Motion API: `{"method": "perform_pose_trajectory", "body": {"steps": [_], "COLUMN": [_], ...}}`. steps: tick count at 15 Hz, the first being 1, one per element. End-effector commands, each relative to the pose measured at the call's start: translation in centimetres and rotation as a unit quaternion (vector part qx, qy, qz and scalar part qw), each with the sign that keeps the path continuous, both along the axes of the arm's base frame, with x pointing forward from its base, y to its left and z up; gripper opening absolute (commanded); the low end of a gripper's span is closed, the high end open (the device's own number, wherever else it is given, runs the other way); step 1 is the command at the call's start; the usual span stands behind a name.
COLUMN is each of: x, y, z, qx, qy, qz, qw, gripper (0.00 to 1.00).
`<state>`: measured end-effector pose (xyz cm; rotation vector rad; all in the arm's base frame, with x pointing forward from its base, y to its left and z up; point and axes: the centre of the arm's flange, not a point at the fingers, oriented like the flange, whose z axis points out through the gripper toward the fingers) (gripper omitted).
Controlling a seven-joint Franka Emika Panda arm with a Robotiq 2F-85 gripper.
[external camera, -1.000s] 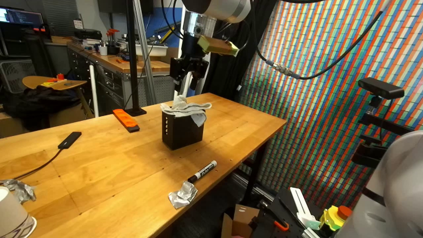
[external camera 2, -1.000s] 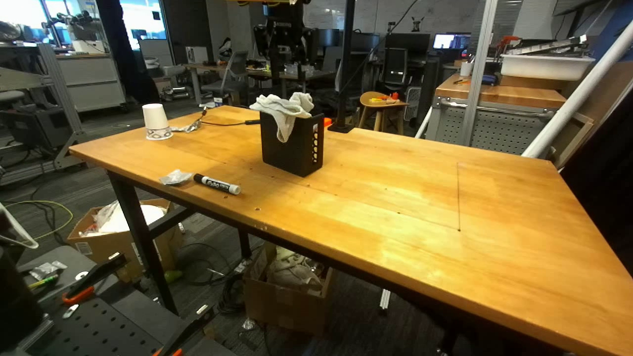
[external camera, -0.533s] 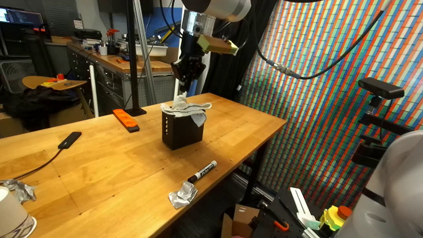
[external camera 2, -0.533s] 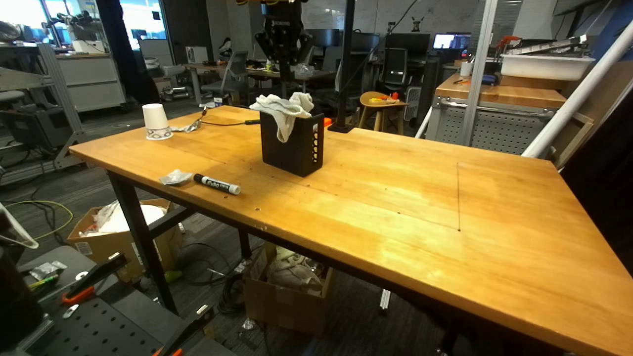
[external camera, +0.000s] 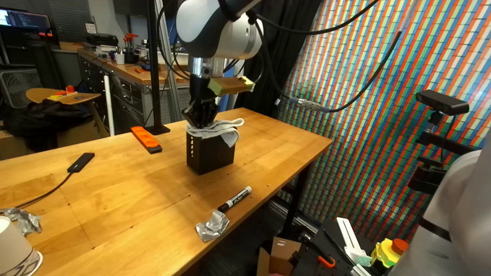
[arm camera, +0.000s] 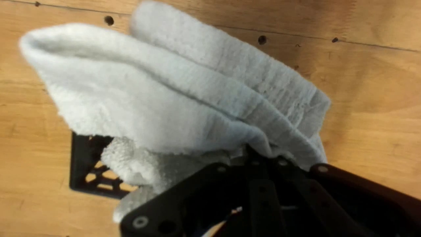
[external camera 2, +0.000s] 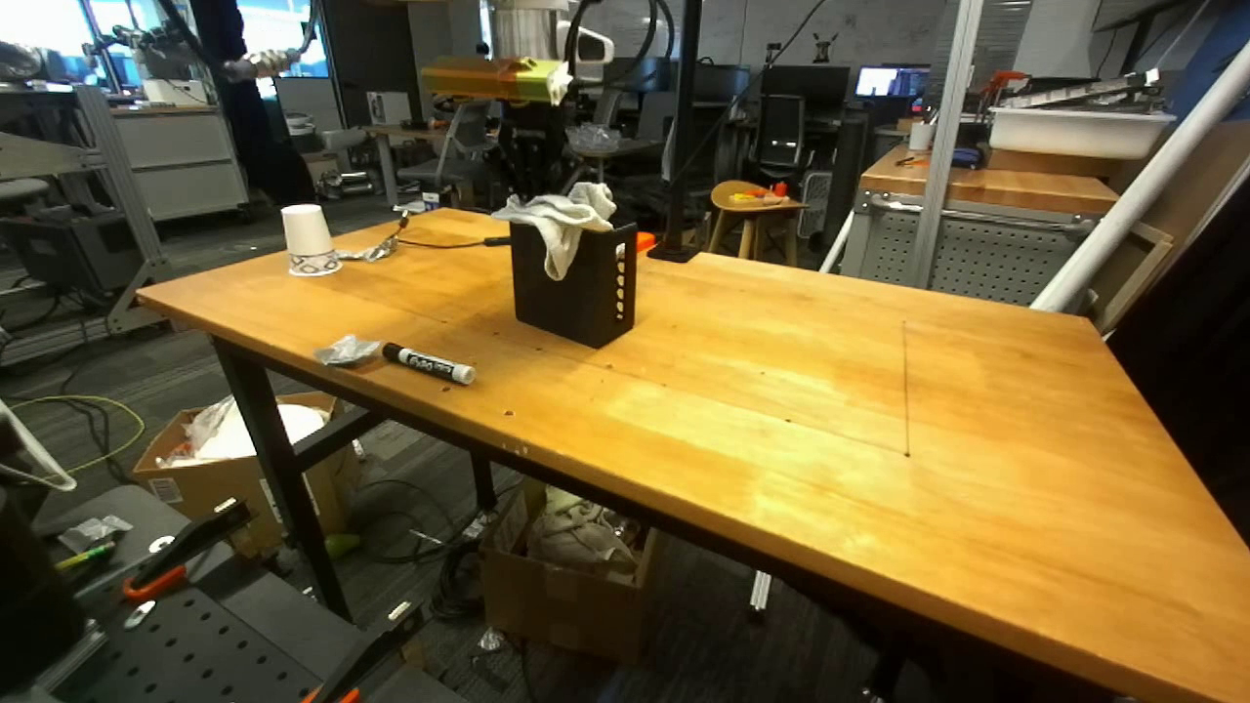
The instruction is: Pick up the cloth from the table and put it in the box
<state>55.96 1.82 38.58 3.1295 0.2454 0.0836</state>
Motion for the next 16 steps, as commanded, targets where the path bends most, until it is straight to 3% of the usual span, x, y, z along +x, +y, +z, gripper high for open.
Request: {"method": "perform_pose_trajectory", "body": {"steps": [1,4,7,12,16], "x": [2.0,2.4,2.7,2.4,1.9], "y": [0.8,0.4,0.1,-0.8,-2.9], "z": [-4.5,-6.0,-6.9,-7.6,-6.1], "qx": [-0.009,-0.003,0.037,0.139,0.165], "qy": [0.011,0.025,0.064,0.135,0.157], "qz": [0.015,0.013,0.02,0.046,0.043], "qw": [0.9998,0.9996,0.9971,0.9801,0.9729], "gripper": [0.0,0.0,0.0,0.0,0.0]}}
